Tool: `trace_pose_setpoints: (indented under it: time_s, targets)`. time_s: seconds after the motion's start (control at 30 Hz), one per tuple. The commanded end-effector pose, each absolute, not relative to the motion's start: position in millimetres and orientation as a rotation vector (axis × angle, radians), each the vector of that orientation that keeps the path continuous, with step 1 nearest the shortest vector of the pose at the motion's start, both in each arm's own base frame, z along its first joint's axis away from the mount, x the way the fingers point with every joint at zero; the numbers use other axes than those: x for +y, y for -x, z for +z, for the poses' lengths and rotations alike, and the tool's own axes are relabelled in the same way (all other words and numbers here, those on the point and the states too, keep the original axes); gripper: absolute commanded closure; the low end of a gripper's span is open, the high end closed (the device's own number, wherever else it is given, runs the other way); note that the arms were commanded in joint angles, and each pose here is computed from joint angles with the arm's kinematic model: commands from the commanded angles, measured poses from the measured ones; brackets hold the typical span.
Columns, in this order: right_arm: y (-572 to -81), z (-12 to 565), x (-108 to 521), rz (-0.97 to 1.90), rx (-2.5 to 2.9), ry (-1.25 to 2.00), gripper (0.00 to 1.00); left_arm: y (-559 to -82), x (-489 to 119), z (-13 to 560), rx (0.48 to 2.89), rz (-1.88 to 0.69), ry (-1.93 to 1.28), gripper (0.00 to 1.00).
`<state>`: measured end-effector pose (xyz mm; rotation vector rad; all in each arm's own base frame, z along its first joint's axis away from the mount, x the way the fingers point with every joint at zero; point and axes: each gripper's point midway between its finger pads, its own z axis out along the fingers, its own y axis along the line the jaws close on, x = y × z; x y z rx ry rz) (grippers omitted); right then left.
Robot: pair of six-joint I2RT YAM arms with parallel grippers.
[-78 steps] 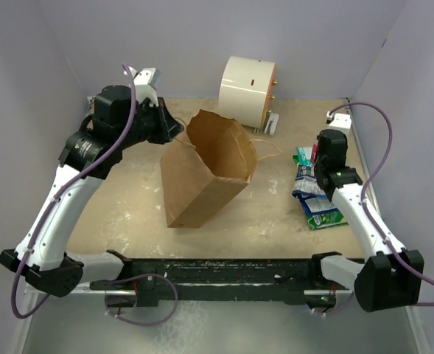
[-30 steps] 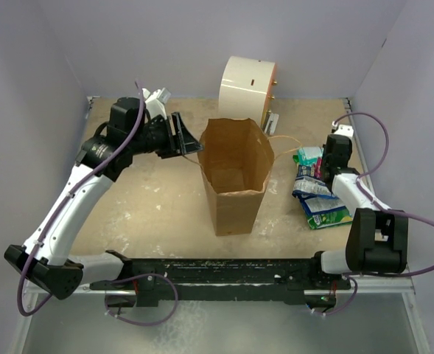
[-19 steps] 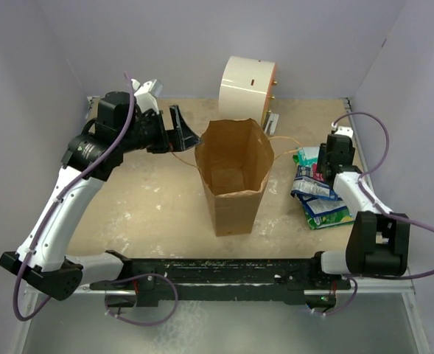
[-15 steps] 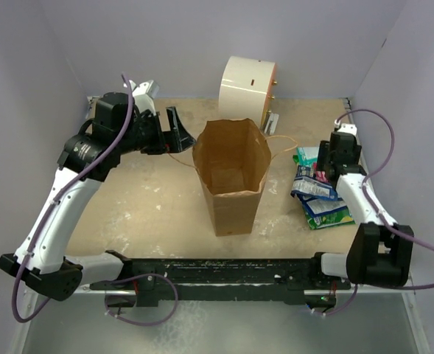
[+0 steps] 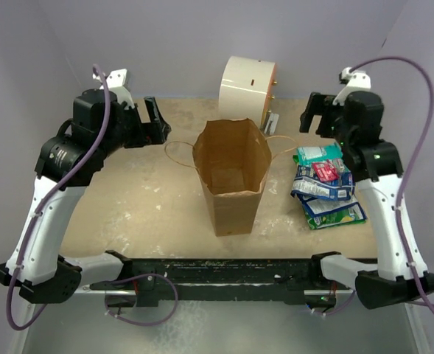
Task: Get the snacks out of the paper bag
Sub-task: Reset both arms
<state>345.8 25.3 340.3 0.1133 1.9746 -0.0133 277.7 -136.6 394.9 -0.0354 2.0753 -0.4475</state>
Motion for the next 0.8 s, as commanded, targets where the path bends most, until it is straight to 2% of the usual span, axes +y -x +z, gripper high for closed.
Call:
trace_pose_setpoints:
  time_s: [0.0,0.13,0.37,0.77]
  targets:
    - [-302.1,406.2,75.7,0.37,1.933,-0.027,0.0,-277.9,-114.7,441.2,1.908,-0.393,0.087,0.01]
    - [-260.8,462.2,91.5,0.492,1.818,0.085,0.01,-271.4,-105.1,467.2,1.815,-0.395,0.11,0.01]
    - [-192.6,532.9,83.6,0.521,1.619,0.098,0.0,-246.4,-89.3,513.6,1.654,-0.416,0.099,0.01]
    - [-176.2,541.7,56.1,0.444,1.559,-0.061,0.01,-210.4,-69.9,539.2,1.536,-0.43,0.089,0.01]
